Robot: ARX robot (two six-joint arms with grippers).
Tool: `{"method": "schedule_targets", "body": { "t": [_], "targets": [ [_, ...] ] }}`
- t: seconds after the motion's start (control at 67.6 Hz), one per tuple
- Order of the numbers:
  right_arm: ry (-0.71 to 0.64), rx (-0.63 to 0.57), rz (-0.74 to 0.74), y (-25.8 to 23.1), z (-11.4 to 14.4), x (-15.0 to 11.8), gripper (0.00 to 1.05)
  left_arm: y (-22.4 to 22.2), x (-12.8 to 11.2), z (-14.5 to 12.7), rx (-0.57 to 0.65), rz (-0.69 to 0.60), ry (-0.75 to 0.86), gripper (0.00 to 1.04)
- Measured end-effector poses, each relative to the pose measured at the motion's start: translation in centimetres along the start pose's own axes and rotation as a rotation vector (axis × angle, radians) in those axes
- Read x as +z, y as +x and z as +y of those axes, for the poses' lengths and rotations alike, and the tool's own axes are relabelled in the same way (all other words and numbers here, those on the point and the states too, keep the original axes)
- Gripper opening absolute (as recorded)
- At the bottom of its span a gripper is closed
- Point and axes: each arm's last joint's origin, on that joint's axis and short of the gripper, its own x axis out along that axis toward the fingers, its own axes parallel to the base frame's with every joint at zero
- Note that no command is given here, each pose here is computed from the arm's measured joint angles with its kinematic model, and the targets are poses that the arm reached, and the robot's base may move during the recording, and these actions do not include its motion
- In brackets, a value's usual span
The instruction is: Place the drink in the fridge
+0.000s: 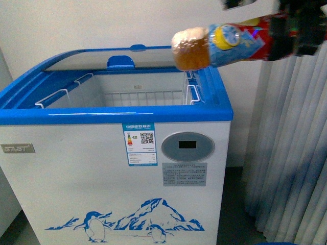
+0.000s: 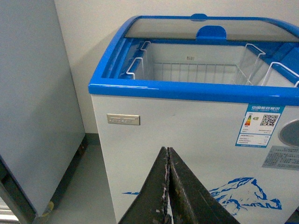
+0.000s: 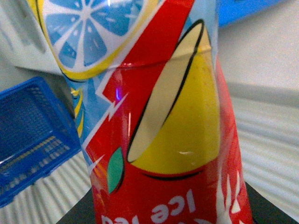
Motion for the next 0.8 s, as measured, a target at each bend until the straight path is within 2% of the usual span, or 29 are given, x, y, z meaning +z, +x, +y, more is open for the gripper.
{"method": "schedule_targets", "body": {
  "t": [0.118, 0.296, 0.592, 0.799],
  "targets": [
    [-0.075, -0.022, -0.006, 2.5, 0.0, 4.2, 0.42, -0.6, -0.4, 0.0, 0.0, 0.001, 0.0, 0.03],
    [-0.191, -0.055, 0.006, 5.7, 1.6, 8.0, 0.42, -1.3, -0.7, 0.0, 0.0, 0.0, 0.0, 0.03],
    [-0.217, -0.164, 0.086, 10.8, 2.2, 10.1, 0.42, -2.4, -1.4, 0.0, 0.0, -0.015, 0.0, 0.03],
    [-0.224, -0.183, 0.059, 11.2, 2.4, 10.8, 0.42, -3.0, -1.4, 0.0, 0.0, -0.019, 0.0, 0.03]
  ]
}}
